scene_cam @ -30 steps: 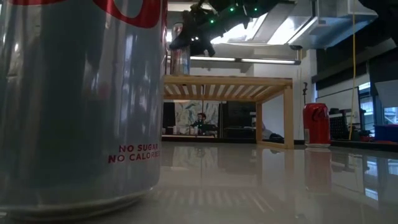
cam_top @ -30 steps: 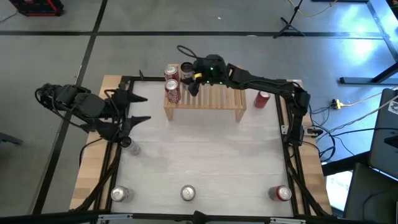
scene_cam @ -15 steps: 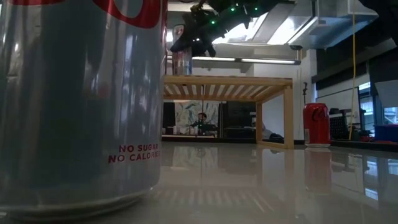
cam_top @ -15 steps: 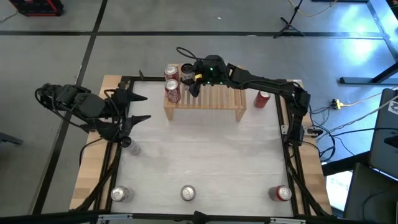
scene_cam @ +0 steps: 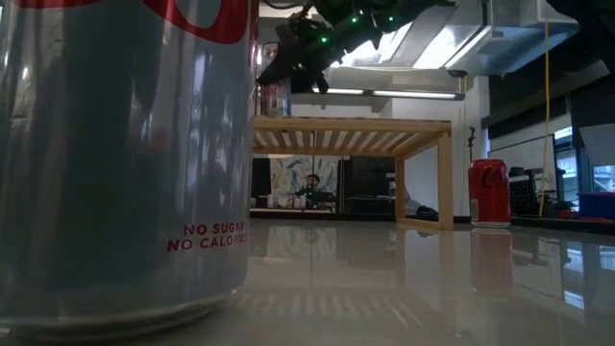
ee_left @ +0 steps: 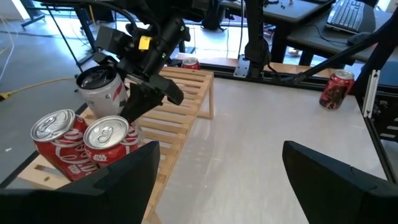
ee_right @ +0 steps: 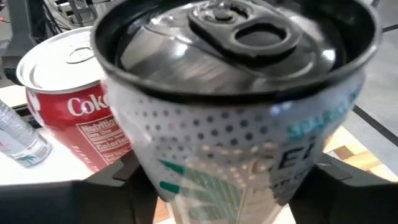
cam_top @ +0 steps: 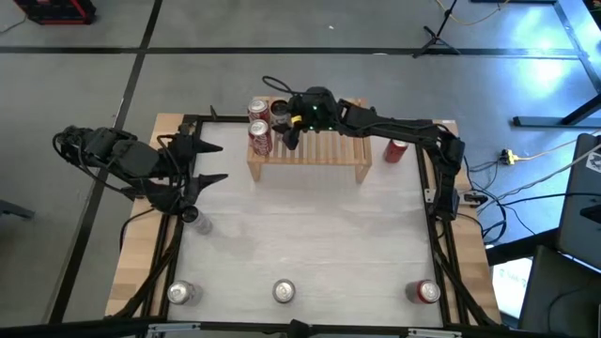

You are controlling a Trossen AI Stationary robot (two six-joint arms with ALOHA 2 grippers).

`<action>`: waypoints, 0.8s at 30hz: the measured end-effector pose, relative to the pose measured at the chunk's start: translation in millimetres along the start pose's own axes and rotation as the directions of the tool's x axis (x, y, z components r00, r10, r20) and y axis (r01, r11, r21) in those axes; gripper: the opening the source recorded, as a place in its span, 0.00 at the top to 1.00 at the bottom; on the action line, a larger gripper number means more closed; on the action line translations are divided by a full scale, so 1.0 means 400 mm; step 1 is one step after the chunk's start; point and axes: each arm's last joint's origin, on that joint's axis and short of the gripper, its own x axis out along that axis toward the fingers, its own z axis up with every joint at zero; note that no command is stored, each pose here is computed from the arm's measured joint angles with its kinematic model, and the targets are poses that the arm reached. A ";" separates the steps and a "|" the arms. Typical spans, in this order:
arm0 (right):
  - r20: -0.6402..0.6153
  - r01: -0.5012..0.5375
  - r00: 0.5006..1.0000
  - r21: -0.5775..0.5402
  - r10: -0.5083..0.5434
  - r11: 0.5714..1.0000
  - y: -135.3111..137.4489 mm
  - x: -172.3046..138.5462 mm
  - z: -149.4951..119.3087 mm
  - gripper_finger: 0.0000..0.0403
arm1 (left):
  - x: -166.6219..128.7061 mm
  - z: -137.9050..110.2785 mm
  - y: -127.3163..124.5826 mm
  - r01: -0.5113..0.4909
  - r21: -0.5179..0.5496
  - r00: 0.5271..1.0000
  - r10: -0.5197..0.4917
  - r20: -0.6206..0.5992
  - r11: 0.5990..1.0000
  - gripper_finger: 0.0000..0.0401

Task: Place canned beverage on shelf
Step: Put the right black soda can on the shelf, then put the black soda can on the shelf aligned with the black soda can

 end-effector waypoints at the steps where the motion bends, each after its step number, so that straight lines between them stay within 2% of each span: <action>1: 0.000 0.003 1.000 -0.001 -0.003 1.000 0.000 0.000 0.000 0.33 | 0.000 0.000 0.000 0.000 0.000 1.000 0.000 0.000 1.000 0.18; 6: 0.003 0.010 1.000 -0.004 -0.010 1.000 0.000 -0.005 0.003 0.20 | 0.000 0.000 0.000 0.000 0.000 1.000 0.000 0.000 1.000 0.18; 10: 0.036 0.010 0.999 -0.010 -0.010 1.000 0.002 -0.035 0.027 0.15 | 0.000 0.000 0.000 0.000 0.000 1.000 0.000 0.000 1.000 0.18; 18: 0.166 0.013 0.986 -0.034 -0.007 0.999 0.009 -0.136 0.103 0.15 | 0.000 0.000 0.000 0.000 0.001 1.000 0.000 0.000 1.000 0.18; 24: 0.252 0.074 0.965 -0.023 -0.066 0.997 0.010 -0.234 0.155 0.16 | 0.000 0.000 0.000 0.000 0.001 1.000 0.000 0.000 1.000 0.18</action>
